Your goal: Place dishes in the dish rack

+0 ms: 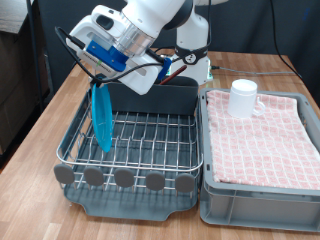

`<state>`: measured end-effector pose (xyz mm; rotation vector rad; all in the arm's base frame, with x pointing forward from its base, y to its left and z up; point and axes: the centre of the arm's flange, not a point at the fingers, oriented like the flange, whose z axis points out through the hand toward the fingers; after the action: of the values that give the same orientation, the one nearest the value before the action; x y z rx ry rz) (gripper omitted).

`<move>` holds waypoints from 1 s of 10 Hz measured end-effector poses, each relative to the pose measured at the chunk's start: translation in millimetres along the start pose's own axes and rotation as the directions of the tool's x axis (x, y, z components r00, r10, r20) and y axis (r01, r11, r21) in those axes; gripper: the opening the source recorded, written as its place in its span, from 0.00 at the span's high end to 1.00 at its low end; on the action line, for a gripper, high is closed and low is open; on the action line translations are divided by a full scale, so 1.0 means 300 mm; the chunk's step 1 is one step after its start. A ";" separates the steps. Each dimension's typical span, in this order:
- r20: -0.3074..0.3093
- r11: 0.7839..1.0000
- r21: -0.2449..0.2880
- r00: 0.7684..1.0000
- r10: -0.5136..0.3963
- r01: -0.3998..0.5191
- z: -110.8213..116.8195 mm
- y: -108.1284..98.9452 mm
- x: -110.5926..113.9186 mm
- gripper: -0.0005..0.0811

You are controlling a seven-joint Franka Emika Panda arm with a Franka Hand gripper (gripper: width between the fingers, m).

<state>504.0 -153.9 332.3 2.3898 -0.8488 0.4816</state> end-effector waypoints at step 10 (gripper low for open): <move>0.042 0.999 0.012 0.998 0.050 -0.050 0.006 -0.016 -0.010 0.65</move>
<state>505.1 -150.6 327.7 2.4032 -0.9288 0.4598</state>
